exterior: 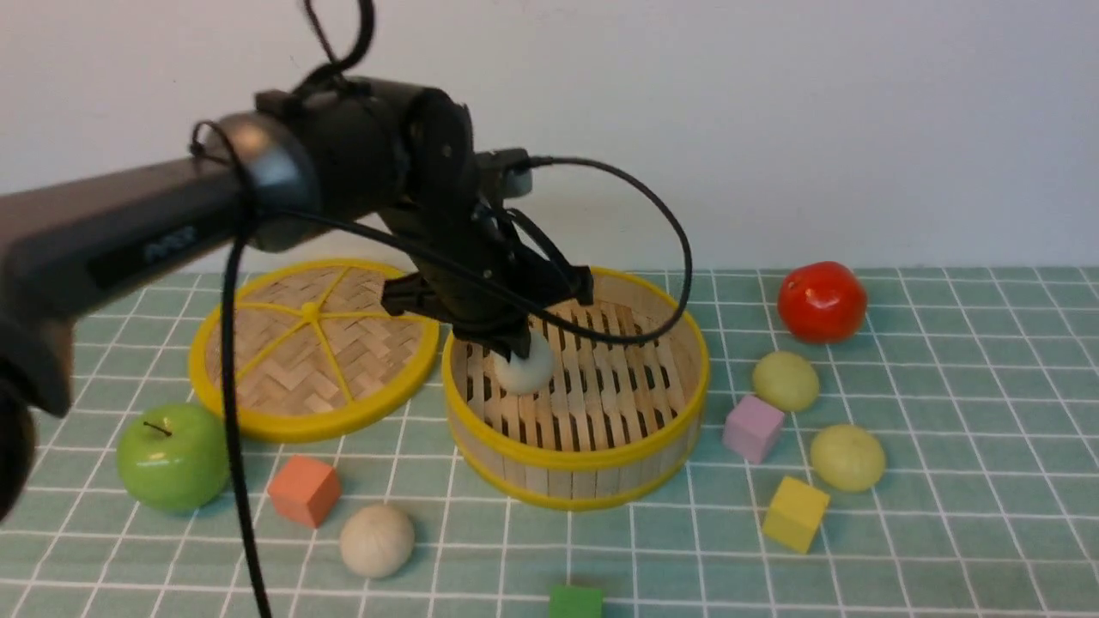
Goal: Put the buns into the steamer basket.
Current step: Use the left arm to put the steamed stuffed bun into the steamer, then use the left arm to grab a steamed stuffed bun
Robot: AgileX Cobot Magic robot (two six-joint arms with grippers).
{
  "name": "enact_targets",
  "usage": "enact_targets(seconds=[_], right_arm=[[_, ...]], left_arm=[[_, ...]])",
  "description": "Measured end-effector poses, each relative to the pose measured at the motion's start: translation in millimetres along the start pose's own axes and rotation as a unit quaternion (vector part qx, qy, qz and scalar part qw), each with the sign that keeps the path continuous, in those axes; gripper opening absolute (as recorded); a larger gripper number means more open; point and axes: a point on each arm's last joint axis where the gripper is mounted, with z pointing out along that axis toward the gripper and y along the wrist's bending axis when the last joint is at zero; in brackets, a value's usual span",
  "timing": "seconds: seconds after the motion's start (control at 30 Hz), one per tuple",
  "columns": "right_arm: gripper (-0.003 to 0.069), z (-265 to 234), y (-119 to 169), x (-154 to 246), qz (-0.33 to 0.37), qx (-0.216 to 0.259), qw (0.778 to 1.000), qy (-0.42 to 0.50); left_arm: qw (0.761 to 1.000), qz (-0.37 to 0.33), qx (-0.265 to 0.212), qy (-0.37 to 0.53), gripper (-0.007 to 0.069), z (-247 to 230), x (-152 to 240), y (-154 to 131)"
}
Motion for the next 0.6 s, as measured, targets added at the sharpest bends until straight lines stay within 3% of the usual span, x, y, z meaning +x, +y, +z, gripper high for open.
enact_targets(seconds=[0.17, 0.37, 0.57, 0.6], right_arm=[[0.0239, 0, 0, 0, 0.000, 0.000, 1.000, 0.000], [0.0239, 0, 0, 0, 0.000, 0.000, 1.000, 0.000], [0.0239, 0, 0, 0, 0.000, 0.000, 1.000, 0.000], [0.0239, 0, 0, 0, 0.000, 0.000, 1.000, 0.000]], left_arm=[[0.999, -0.005, -0.009, 0.033, 0.0014, 31, 7, 3], [0.999, -0.007, -0.006, 0.033, 0.0092, 28, 4, 1], [0.998, 0.000, -0.011, 0.059, 0.0322, -7, -7, -7], [0.998, 0.001, -0.012, 0.059, 0.0322, -10, -8, -8]])
